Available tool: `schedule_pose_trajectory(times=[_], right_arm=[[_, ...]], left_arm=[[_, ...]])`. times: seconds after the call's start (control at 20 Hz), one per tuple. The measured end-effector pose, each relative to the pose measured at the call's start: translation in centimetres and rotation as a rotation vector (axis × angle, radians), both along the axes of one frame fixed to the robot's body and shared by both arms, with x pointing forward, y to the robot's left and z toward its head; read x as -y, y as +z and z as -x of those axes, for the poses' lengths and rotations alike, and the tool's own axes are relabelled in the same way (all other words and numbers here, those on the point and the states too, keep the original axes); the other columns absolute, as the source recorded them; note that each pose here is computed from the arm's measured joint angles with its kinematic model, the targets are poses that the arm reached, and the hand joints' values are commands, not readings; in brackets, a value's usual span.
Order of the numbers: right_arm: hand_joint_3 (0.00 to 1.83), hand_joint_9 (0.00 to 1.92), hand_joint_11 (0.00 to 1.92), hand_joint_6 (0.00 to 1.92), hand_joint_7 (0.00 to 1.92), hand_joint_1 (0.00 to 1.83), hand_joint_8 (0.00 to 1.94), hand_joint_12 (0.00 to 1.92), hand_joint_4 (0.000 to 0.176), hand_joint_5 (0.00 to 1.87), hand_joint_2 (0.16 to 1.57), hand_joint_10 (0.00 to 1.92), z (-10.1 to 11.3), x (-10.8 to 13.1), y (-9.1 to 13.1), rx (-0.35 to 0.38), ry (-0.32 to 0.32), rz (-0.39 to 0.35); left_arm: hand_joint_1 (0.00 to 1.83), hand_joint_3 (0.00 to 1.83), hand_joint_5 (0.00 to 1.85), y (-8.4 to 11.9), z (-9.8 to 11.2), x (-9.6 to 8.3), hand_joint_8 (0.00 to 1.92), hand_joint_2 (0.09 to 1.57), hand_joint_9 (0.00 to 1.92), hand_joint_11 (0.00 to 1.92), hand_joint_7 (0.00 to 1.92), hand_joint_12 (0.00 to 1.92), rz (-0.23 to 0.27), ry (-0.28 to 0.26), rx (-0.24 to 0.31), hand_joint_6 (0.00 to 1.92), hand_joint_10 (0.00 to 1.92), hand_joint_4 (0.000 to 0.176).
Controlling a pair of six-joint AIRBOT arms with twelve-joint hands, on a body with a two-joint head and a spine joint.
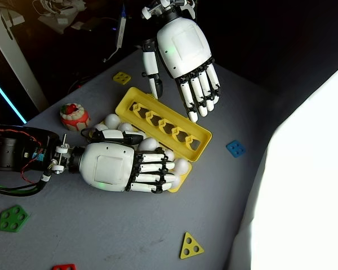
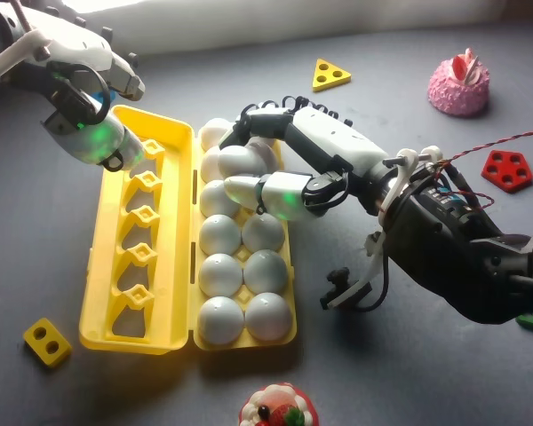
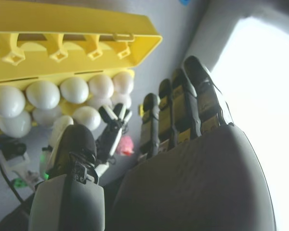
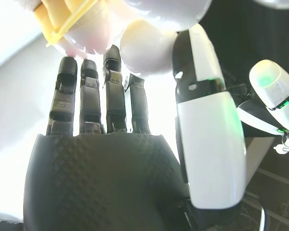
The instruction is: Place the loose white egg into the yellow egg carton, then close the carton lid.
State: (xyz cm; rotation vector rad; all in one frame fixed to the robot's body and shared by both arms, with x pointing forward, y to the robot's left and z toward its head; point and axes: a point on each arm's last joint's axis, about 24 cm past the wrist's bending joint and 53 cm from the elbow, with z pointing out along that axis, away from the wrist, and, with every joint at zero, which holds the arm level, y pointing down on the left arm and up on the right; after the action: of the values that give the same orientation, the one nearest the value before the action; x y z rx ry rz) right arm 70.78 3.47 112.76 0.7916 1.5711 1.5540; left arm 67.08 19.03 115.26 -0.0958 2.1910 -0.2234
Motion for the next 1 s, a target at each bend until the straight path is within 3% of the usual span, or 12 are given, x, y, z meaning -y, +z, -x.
schedule_pose_trajectory(times=[0.2,0.35,0.45,0.6,0.75,0.85,0.9,1.0], right_arm=[[0.00,0.18,0.00,0.16,0.32,0.66,0.00,0.72,0.000,0.36,1.09,0.01,-0.1,0.1,0.0,0.002,-0.003,0.001],[0.00,0.12,0.00,0.02,0.19,0.54,0.00,0.63,0.000,0.14,1.04,0.00,-0.1,0.2,0.0,0.002,-0.005,0.000],[0.00,0.07,0.00,0.00,0.09,0.44,0.00,0.58,0.013,0.02,0.98,0.00,-0.1,0.2,-0.1,0.004,-0.003,0.002],[0.00,0.02,0.00,0.00,0.05,0.40,0.00,0.41,0.015,0.00,0.97,0.00,0.2,0.5,0.4,0.041,0.034,0.056],[0.00,0.04,0.00,0.00,0.07,0.42,0.00,0.43,0.013,0.00,0.99,0.01,-0.4,3.5,0.7,0.030,0.018,0.099],[0.01,0.07,0.00,0.01,0.12,0.38,0.01,0.52,0.001,0.02,1.02,0.02,-0.7,6.1,1.0,0.018,0.001,0.149],[0.01,0.07,0.00,0.01,0.12,0.38,0.01,0.52,0.001,0.02,1.02,0.02,-0.5,6.5,1.2,0.018,0.007,0.162],[0.02,0.12,0.00,0.04,0.18,0.33,0.02,0.65,0.000,0.12,1.06,0.03,1.1,6.7,2.0,0.079,0.070,0.260]], left_arm=[[0.36,0.00,0.21,0.0,0.0,0.0,0.01,1.30,0.22,0.00,0.23,0.75,0.004,0.002,0.000,0.01,0.01,0.040],[0.35,0.00,0.20,0.0,0.0,0.0,0.00,1.30,0.22,0.00,0.23,0.75,0.004,0.003,0.000,0.00,0.01,0.041],[0.36,0.00,0.20,0.0,0.0,0.0,0.00,1.30,0.22,0.00,0.21,0.76,0.007,0.006,-0.001,0.00,0.00,0.041],[0.36,0.00,0.18,0.1,-0.2,-0.3,0.01,1.30,0.20,0.00,0.21,0.67,0.025,0.026,0.000,0.00,0.01,0.045],[0.39,0.00,0.20,-0.3,-0.4,-0.8,0.00,1.30,0.21,0.00,0.21,0.77,0.107,0.087,-0.036,0.01,0.01,0.034],[0.36,0.00,0.19,-0.8,-0.4,-1.3,0.00,1.30,0.22,0.00,0.22,0.76,0.199,0.159,-0.071,0.00,0.01,0.035],[0.36,0.00,0.19,-0.8,-0.5,-1.3,0.00,1.30,0.22,0.00,0.22,0.76,0.221,0.173,-0.073,0.00,0.01,0.035],[0.38,0.00,0.21,-1.0,-0.6,-1.7,0.00,1.30,0.23,0.00,0.23,0.81,0.293,0.236,-0.091,0.01,0.01,0.035]])
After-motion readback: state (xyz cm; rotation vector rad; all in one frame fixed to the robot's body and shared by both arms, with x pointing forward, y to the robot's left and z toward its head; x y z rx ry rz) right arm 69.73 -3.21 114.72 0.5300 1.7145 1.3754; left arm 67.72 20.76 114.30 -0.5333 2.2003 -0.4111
